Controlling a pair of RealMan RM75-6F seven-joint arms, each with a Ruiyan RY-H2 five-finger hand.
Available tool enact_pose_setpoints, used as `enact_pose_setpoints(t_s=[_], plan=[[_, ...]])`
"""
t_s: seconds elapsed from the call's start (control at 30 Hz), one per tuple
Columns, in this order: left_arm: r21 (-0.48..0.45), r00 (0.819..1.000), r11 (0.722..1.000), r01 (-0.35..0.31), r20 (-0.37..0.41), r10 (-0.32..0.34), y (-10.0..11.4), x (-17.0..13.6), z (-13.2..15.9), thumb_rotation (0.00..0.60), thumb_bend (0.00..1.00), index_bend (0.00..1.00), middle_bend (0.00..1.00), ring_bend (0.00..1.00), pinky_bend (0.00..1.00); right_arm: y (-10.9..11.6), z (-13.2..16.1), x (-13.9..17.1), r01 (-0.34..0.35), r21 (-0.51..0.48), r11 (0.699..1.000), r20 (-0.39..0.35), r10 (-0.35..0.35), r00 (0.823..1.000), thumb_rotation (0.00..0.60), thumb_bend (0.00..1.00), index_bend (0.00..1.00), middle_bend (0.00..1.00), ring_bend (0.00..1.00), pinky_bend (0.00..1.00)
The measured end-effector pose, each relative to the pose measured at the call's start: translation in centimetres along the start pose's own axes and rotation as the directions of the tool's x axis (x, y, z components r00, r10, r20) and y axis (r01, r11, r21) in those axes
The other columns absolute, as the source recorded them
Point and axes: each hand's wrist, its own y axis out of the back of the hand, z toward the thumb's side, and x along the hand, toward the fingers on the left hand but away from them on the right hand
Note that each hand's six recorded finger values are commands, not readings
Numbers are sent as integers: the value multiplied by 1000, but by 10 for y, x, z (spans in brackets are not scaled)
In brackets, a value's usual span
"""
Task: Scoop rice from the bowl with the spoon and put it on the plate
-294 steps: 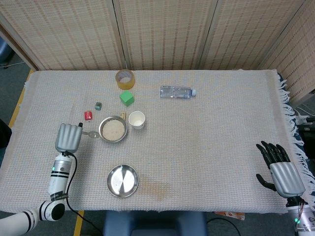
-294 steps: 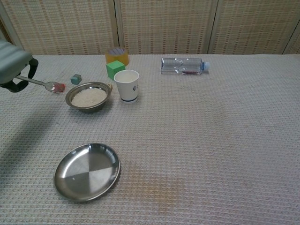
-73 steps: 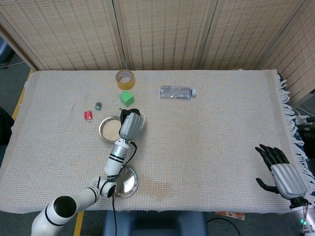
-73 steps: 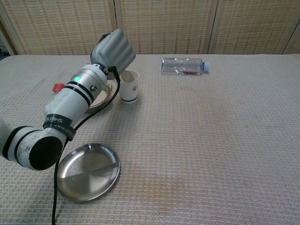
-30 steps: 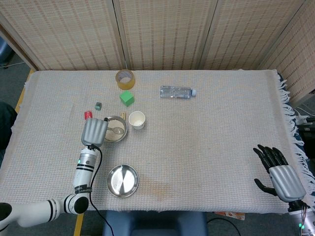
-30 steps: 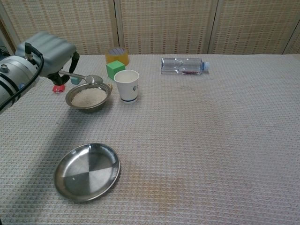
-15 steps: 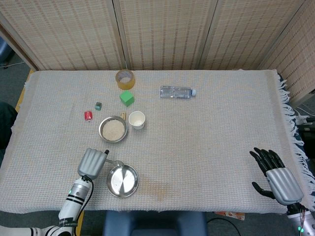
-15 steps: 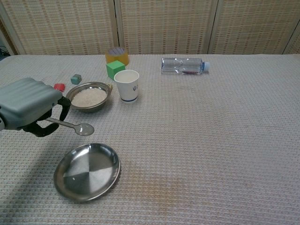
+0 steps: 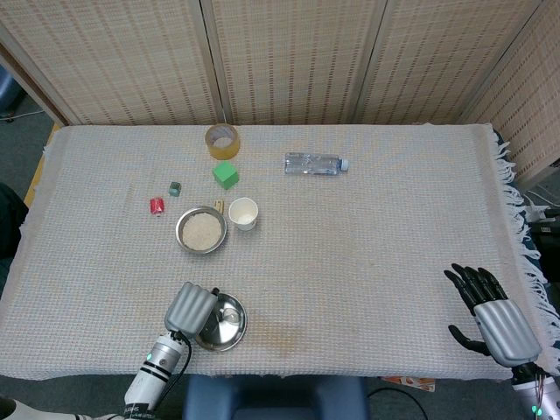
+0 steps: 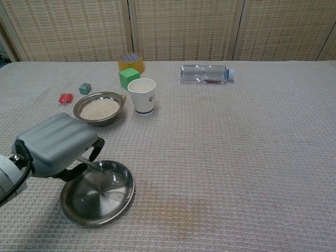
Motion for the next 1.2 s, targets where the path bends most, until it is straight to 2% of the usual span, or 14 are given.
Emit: enact_pose_setpoints(t_s=[0.37,0.53,0.67,0.7,0.77,0.8,0.83,0.93,1.03,1.13,1.2], plan=[[13,999,1000,19,33,-19,-9,-3,11,600,403,299,1000,1000,1000,1,0,0,8,1,1000,4,-8,1000,600,196,0,0,0,0],[-3,999,1000,-15,28,15,3,-6,6,600,402,237,1000,1000,1000,0,0,0,4,3,1000,5,-4,1000,600,196,0,0,0,0],[-46,998,997,-66,6,66,18,-14,-12,600,402,161,979,985,999,1,-1,0,7,5,1000,6,-7,1000,600,196,0,0,0,0],[-58,997,996,-74,1,74,20,-16,-17,600,402,123,916,926,971,1,-1,0,9,5,1000,6,-9,1000,600,196,0,0,0,0],[-95,996,992,-87,-8,86,22,-21,-30,600,403,69,697,698,808,2,-1,1,15,5,1000,7,-15,1000,600,196,0,0,0,0],[-115,996,989,-89,-9,88,22,-23,-36,600,403,59,546,534,658,3,-1,1,17,5,1000,7,-17,1000,600,196,0,0,0,0],[-137,996,987,-88,-12,87,21,-26,-43,600,403,60,429,414,544,3,-1,1,20,5,1000,8,-20,1000,600,196,0,0,0,0],[-231,997,970,-72,-22,69,14,-38,-67,600,400,41,165,140,286,6,-1,1,34,5,999,10,-34,999,600,197,0,0,0,0],[-367,998,929,-51,-38,40,5,-54,-91,600,389,0,17,3,149,7,0,-1,64,6,998,0,-64,998,600,196,0,0,0,0],[-534,997,844,-58,-75,22,-5,-72,-116,600,376,0,0,0,121,5,2,-5,88,11,996,-12,-88,996,600,196,0,0,0,0],[-629,994,773,-76,-105,12,-12,-87,-137,600,374,0,0,0,113,2,2,-8,93,24,995,-16,-92,996,600,196,0,0,0,0]])
